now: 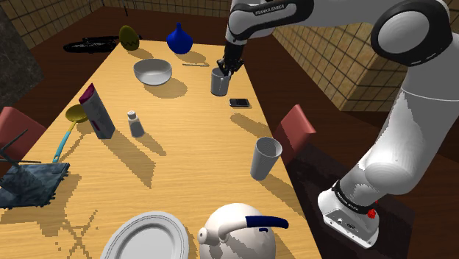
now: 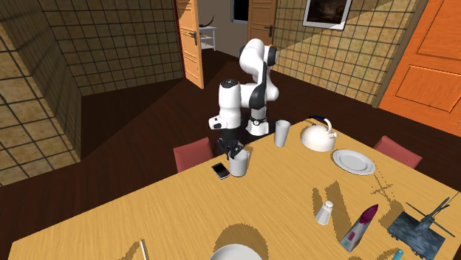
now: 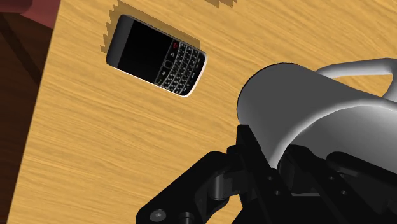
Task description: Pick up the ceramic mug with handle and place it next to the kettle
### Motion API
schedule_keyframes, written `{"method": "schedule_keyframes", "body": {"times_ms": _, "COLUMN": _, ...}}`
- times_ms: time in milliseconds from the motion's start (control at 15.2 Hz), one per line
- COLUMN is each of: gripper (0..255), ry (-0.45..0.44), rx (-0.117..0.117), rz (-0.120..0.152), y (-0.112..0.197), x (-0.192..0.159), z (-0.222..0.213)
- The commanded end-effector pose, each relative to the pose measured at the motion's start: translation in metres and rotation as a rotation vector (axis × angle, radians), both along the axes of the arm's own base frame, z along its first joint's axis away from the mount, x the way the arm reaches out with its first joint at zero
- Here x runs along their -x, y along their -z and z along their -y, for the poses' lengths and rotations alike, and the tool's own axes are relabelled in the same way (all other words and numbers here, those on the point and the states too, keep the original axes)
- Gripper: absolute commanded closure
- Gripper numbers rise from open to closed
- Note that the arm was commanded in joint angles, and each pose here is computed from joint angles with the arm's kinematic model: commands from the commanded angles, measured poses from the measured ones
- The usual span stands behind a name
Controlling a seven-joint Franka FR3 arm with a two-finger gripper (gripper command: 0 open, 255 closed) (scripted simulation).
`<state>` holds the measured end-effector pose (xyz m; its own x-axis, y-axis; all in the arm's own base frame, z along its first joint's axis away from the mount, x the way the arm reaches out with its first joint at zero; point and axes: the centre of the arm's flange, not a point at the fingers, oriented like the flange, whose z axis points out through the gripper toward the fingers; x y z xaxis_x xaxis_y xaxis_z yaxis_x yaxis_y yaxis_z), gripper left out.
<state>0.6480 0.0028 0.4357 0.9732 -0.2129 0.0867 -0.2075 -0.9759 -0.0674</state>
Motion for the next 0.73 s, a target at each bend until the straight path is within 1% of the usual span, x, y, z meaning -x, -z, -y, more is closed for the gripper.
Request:
{"method": "schedule_keyframes", "body": {"times_ms": 0, "gripper": 255, "ry": 0.000, "rx": 0.000, "rz": 0.000, "y": -0.012, "x": 0.001, "z": 0.000}}
{"method": "schedule_keyframes", "body": {"times_ms": 660, "gripper": 255, "ry": 0.000, "rx": 0.000, "rz": 0.000, "y": -0.065, "x": 0.001, "z": 0.000}}
